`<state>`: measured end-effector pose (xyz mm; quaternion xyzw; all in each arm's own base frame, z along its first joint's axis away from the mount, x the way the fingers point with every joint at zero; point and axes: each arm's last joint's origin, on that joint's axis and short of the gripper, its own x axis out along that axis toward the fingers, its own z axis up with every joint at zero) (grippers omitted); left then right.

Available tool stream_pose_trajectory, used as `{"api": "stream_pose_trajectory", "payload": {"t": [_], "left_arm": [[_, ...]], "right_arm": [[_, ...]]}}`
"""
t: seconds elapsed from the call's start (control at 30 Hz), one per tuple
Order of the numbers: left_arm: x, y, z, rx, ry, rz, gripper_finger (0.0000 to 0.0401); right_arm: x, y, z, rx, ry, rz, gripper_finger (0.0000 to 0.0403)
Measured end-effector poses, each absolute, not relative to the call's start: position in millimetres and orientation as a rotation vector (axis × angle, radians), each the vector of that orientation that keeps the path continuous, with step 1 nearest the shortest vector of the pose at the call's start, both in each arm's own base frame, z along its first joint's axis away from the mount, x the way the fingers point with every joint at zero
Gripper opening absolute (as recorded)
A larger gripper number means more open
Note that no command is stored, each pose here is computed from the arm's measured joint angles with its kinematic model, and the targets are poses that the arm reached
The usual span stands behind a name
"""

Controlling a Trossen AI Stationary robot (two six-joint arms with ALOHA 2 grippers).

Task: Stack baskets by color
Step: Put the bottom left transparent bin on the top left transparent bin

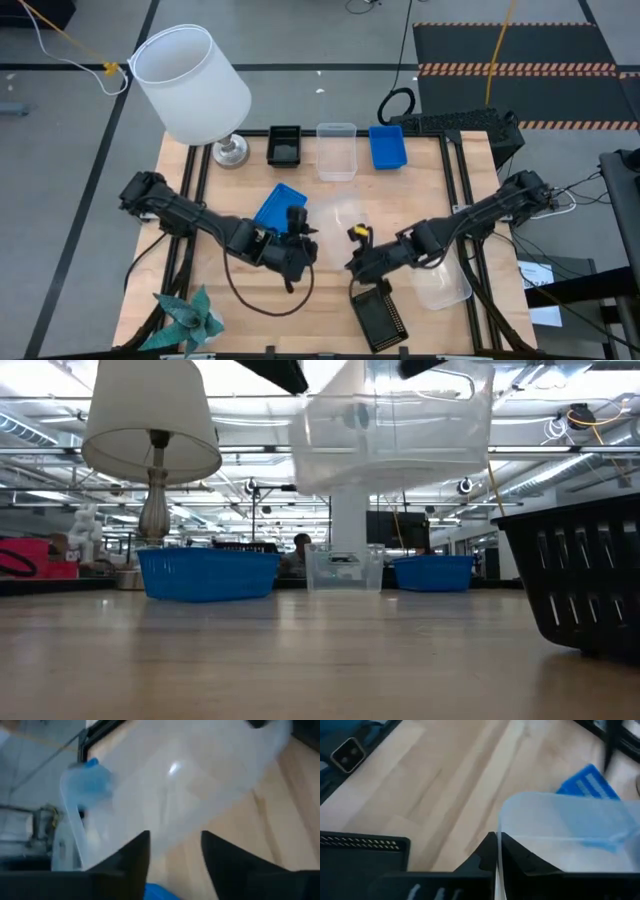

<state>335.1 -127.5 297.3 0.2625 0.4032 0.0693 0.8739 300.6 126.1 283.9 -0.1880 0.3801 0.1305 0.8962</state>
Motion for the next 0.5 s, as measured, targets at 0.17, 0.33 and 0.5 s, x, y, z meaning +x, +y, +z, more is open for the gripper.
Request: {"api": "stream_pose_trajectory", "payload": {"t": [0.17, 0.33, 0.5], "left_arm": [[319.5, -138.1, 310.4, 0.441, 0.800, 0.160, 0.0245], [301.2, -149.6, 323.7, 0.343, 0.757, 0.159, 0.0256], [287.5, -156.3, 320.8, 0.307, 0.813, 0.179, 0.0257]], "right_arm": [[295.2, 109.3, 294.4, -0.361, 0.794, 0.213, 0.0001], [292.9, 93.4, 297.5, -0.357, 0.791, 0.134, 0.0001], [298.7, 70.9, 293.5, -0.333, 0.758, 0.069, 0.0001]]}}
